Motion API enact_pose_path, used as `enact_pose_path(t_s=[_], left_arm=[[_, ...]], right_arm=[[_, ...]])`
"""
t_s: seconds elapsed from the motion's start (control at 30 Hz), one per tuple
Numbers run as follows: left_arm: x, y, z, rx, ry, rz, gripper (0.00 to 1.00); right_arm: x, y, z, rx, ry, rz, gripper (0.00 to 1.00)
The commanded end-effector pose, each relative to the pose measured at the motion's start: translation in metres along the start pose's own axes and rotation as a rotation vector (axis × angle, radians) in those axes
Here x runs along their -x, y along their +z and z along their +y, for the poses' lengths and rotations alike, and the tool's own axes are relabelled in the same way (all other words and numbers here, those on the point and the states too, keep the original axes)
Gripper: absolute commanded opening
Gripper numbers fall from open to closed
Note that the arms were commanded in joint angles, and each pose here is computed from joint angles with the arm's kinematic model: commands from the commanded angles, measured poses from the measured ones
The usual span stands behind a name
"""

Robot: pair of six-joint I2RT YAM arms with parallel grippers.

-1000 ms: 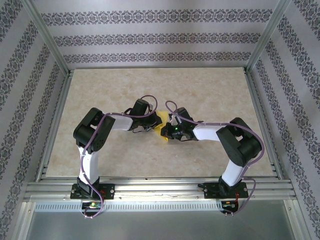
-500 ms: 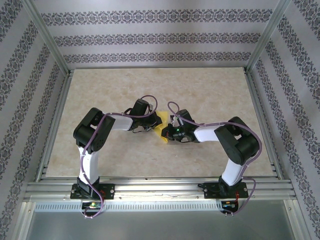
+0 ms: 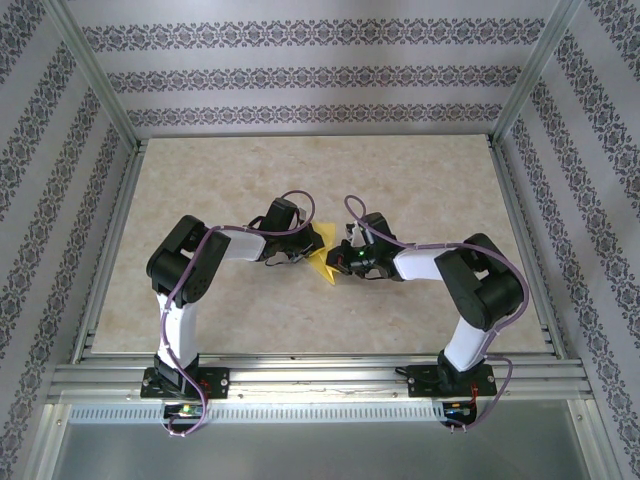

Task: Fold a paper plane with a square sheet of paper (pick it up from the middle)
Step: Fourth fold the wing at the center of the table.

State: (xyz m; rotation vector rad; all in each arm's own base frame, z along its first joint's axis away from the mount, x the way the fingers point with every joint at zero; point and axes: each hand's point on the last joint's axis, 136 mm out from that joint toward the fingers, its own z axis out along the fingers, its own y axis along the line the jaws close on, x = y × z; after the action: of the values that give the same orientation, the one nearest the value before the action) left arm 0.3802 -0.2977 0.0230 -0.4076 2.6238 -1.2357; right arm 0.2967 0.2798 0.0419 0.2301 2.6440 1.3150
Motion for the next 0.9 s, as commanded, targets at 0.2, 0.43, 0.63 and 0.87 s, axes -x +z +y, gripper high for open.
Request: enact_pose_path(t_s=[0.2, 0.43, 0.63, 0.87], left_arm=[[-0.009, 0.004, 0.024, 0.048, -0.035, 0.032, 0.08], [-0.011, 0.005, 0.023, 0.045, -0.034, 0.036, 0.08], [-0.011, 0.005, 0.025, 0.046, -0.037, 0.035, 0.08], [-0.012, 0.005, 0.027, 0.047, -0.039, 0.036, 0.08]], right_arm=[[-0.002, -0.003, 0.016, -0.051, -0.083, 0.006, 0.0], [-0.006, 0.01, -0.003, -0.077, -0.026, 0.035, 0.0], [-0.012, 0.014, -0.016, -0.069, 0.01, 0.054, 0.0], [-0.019, 0.011, -0.025, -0.073, 0.028, 0.051, 0.0]])
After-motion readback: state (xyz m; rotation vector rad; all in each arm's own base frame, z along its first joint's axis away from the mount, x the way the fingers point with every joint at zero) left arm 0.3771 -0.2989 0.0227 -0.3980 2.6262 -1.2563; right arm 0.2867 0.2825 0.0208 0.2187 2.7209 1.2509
